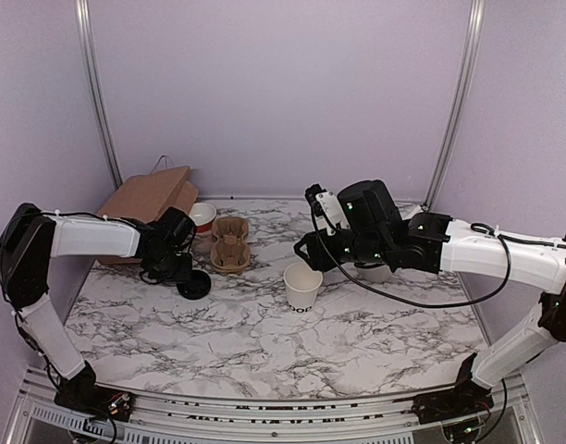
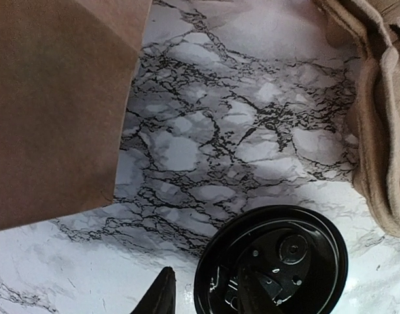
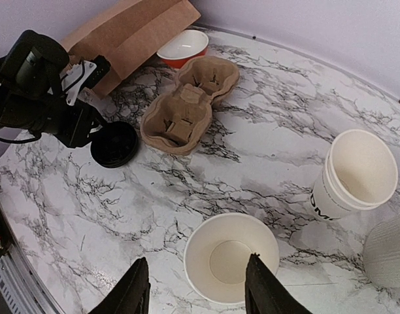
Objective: Pack the takeout coffee
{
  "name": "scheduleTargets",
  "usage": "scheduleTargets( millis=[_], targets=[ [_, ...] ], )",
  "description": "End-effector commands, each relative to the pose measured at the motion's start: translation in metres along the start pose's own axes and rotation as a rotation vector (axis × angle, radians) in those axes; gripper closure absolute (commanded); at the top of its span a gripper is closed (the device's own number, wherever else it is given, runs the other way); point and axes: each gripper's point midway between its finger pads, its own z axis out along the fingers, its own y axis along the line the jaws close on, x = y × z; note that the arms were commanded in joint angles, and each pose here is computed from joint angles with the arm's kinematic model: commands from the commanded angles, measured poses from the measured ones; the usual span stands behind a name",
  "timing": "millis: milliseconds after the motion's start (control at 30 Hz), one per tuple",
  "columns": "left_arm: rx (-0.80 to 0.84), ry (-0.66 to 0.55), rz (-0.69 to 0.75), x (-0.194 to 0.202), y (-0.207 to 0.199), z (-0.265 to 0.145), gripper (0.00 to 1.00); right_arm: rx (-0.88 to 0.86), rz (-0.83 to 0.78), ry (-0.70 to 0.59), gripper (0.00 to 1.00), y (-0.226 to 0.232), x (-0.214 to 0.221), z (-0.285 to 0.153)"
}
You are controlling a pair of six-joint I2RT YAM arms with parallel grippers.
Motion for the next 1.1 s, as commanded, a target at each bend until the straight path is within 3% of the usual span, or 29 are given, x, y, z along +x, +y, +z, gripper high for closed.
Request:
scheduleTargets(
  millis=[0,400,800,1067],
  targets=[
    [-0.006,0.026,-0.011,0.007,0.003,0.011,0.67,-0.003,0.015,-0.025,0.51,-0.001,-0.010,-0.005],
    [-0.012,0.044,-0.011,0.014,0.004,0.024,0.72,-0.004,0.014,-0.022,0.51,0.000,-0.009,-0.004],
    [-0.004,0.013,-0.004,0.006,0.005,0.012,0.84,-0.006,0.014,-0.024,0.51,0.000,-0.010,-0.003],
    [0.001,0.012,0.004,0.007,0.006,0.006,0.87,-0.008,0.015,-0.025,0.51,0.001,-0.011,-0.003]
  ],
)
